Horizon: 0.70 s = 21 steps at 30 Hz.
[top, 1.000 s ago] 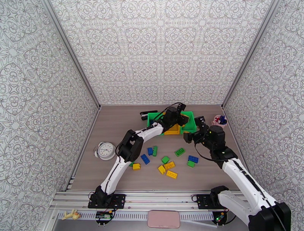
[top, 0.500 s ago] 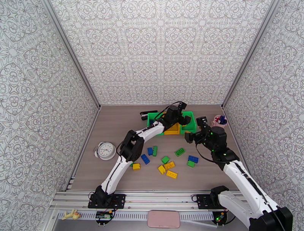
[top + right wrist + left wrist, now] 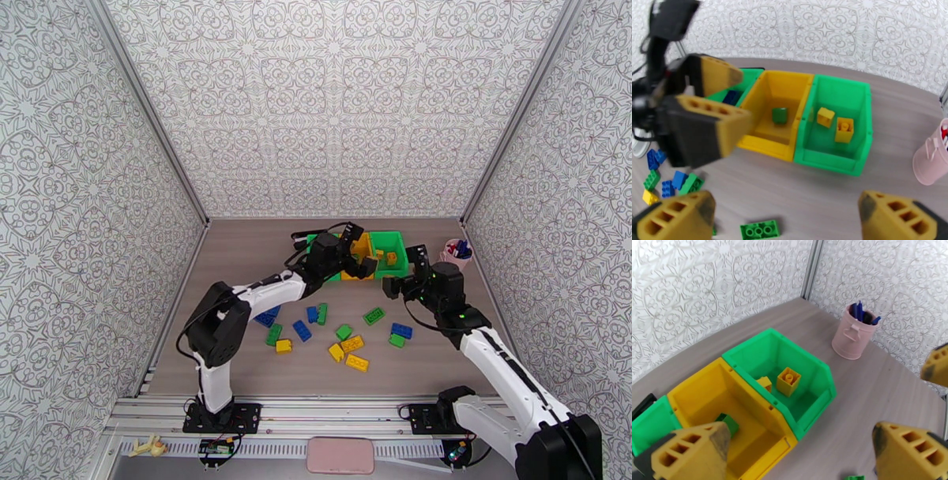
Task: Sort the legos into containers by color
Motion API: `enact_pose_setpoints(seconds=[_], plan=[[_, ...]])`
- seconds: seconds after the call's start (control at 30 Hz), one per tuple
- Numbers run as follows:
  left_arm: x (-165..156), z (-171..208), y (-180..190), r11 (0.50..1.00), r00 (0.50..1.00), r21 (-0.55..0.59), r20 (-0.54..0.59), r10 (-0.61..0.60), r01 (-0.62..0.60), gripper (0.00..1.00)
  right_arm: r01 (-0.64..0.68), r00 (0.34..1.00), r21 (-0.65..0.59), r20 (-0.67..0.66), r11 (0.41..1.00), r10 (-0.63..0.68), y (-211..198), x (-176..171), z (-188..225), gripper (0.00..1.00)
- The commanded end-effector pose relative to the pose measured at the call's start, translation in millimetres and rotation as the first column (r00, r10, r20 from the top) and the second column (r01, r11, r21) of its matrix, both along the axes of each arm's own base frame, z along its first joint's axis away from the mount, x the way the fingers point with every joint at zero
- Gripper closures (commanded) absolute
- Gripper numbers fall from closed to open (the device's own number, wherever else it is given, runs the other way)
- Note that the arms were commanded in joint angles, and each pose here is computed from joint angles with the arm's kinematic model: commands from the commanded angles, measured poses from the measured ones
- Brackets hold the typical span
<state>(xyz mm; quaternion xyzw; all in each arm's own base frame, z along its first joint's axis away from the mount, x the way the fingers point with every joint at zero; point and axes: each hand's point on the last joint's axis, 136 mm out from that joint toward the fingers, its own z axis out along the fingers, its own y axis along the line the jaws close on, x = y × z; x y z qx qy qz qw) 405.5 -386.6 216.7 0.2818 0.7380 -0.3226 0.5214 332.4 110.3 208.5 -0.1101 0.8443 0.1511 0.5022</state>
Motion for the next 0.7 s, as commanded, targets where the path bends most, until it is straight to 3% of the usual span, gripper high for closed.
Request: enact_pose_setpoints(seconds=[0.0,0.13,0.37,0.67], plan=[[-20,3,20,0.999,0.995,0.014,0.093,-0.03,0.029,0.0,-0.003,0.996,-0.029,-0.089,1.0,0.0,-4,-8,-26,0.0],[-60,-10,37,0.984,0.982,0.116,0.117,-0.146,0.132,0.0,-0.02,0.986,-0.036,-0.165,0.999,0.014,-1,-14,-44,0.0],[-118,-16,62,0.937,0.944,0.176,0.08,-0.32,0.302,0.0,-0.067,0.949,-0.061,-0.313,0.996,0.045,17,-30,-83,0.0],[-153,-27,80,0.895,0.917,0.229,0.024,-0.398,0.382,0.0,-0.153,0.896,-0.201,-0.442,0.968,0.05,43,-28,-113,0.0]])
